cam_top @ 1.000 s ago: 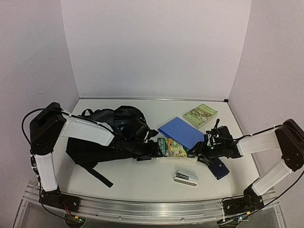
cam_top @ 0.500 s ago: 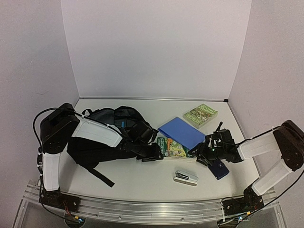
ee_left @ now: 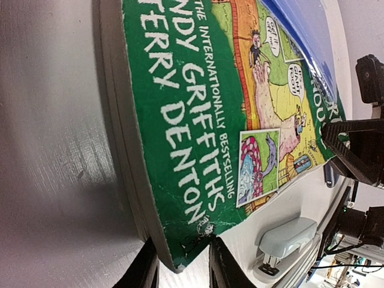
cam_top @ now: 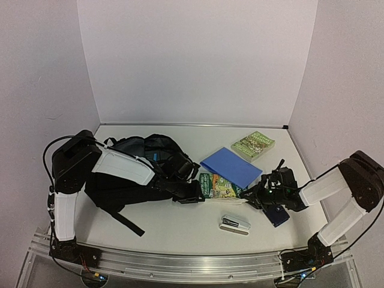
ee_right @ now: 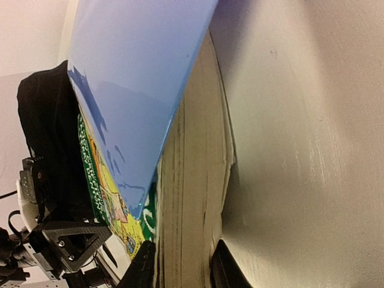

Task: Pack the student bag
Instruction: Pick up the book from the center of the board, then place the book in the student bag.

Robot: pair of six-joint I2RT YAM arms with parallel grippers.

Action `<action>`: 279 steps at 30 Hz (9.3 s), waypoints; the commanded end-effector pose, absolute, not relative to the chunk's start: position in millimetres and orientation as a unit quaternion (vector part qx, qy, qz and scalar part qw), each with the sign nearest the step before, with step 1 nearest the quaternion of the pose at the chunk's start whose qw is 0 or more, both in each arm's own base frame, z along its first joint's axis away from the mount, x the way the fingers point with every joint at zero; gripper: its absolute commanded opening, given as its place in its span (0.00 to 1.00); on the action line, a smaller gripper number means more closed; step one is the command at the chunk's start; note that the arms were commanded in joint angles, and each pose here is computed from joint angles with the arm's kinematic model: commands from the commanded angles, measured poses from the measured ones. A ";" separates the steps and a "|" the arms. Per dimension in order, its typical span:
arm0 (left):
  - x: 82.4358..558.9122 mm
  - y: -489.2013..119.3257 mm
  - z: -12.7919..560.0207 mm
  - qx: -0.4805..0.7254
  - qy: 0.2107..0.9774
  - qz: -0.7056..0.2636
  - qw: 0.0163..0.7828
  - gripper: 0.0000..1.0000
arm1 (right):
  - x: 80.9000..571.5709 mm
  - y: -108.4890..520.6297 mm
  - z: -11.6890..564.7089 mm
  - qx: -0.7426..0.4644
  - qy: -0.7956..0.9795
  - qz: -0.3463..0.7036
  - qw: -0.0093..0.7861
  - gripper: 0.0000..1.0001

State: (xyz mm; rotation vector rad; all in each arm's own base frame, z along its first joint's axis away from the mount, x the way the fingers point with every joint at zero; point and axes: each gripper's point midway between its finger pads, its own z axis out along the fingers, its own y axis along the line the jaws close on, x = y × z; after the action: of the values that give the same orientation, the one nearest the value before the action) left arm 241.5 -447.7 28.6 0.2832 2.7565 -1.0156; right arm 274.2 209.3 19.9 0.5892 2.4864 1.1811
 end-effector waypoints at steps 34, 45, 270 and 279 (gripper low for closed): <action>228.8 -401.6 288.0 0.166 0.772 -0.562 0.246 0.96 | 233.3 218.2 340.6 0.036 0.732 0.594 0.332 0.00; 222.8 -414.3 321.6 0.200 0.726 -0.607 0.255 1.00 | 224.1 226.0 380.0 -0.010 0.690 0.636 0.345 0.00; 296.7 -175.5 242.0 0.002 0.808 -0.501 0.310 0.00 | 330.2 598.2 111.0 -0.116 0.846 0.458 0.245 0.37; 295.9 -174.5 238.0 -0.005 0.810 -0.500 0.307 0.00 | 321.3 624.5 111.9 -0.131 0.832 0.484 0.239 0.33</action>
State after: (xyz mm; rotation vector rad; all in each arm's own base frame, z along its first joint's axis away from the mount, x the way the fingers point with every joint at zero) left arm 295.7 -172.3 232.9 -0.0332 2.1698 -1.3119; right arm 333.0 602.2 86.9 -0.2952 2.3598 1.2155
